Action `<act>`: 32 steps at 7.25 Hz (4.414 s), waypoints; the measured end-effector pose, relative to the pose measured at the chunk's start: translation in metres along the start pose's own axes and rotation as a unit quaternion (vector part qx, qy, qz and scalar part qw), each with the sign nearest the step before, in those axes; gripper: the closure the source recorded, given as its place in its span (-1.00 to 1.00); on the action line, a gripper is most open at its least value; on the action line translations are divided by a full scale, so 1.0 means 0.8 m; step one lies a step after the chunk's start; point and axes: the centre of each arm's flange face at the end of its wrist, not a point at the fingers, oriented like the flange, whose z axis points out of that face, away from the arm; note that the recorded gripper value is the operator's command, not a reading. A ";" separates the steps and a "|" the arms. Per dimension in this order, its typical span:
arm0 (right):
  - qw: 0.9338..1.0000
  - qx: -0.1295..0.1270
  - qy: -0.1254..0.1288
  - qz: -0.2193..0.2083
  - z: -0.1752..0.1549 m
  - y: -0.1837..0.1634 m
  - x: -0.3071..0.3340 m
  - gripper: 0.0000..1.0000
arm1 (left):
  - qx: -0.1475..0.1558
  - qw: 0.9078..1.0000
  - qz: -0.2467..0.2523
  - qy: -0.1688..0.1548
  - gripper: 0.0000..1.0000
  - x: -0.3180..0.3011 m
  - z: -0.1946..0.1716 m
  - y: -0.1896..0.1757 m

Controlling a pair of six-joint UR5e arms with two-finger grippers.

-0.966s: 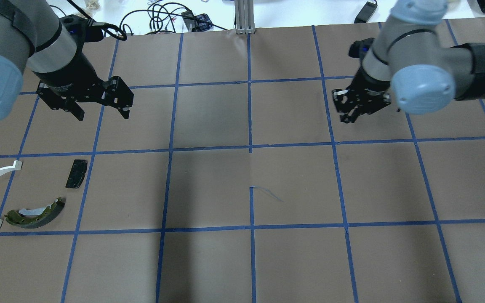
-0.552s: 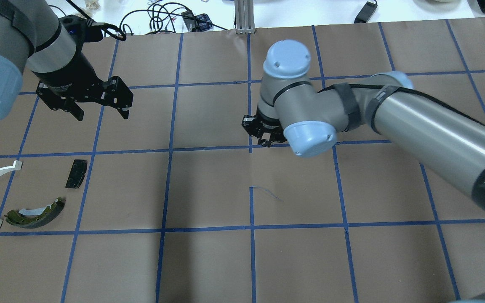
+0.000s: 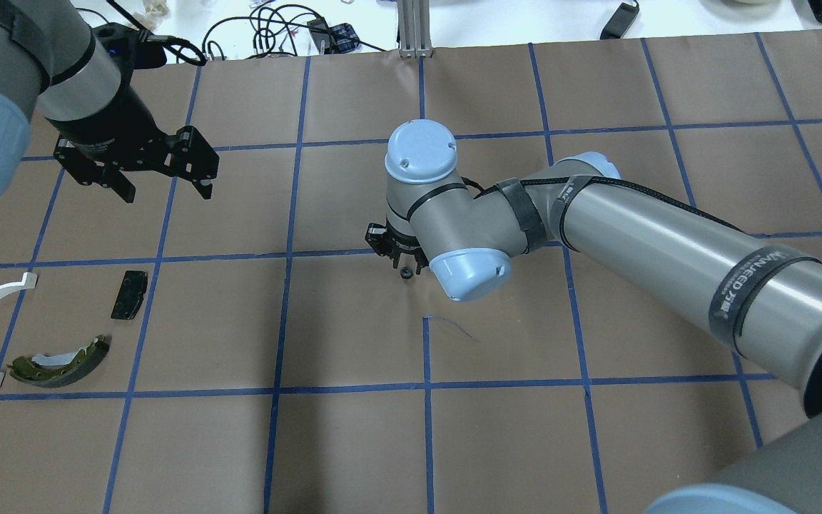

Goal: Place bearing gear from tray to pile

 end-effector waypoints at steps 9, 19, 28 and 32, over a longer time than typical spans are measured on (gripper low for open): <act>0.928 -0.011 0.064 -0.367 -0.202 -0.219 0.571 -1.00 | 0.030 0.998 0.060 0.016 -1.00 0.154 0.141 -0.079; 0.719 -0.046 0.008 -0.693 -0.084 -0.164 0.983 -0.38 | -0.061 0.986 0.147 0.039 -0.78 0.320 0.340 -0.044; 0.728 -0.039 0.002 -0.684 -0.057 -0.158 0.983 -0.10 | -0.072 0.985 0.150 0.035 0.41 0.323 0.354 -0.032; 0.730 -0.032 0.010 -0.683 -0.054 -0.161 0.984 0.39 | -0.072 0.985 0.150 0.034 1.00 0.323 0.355 -0.032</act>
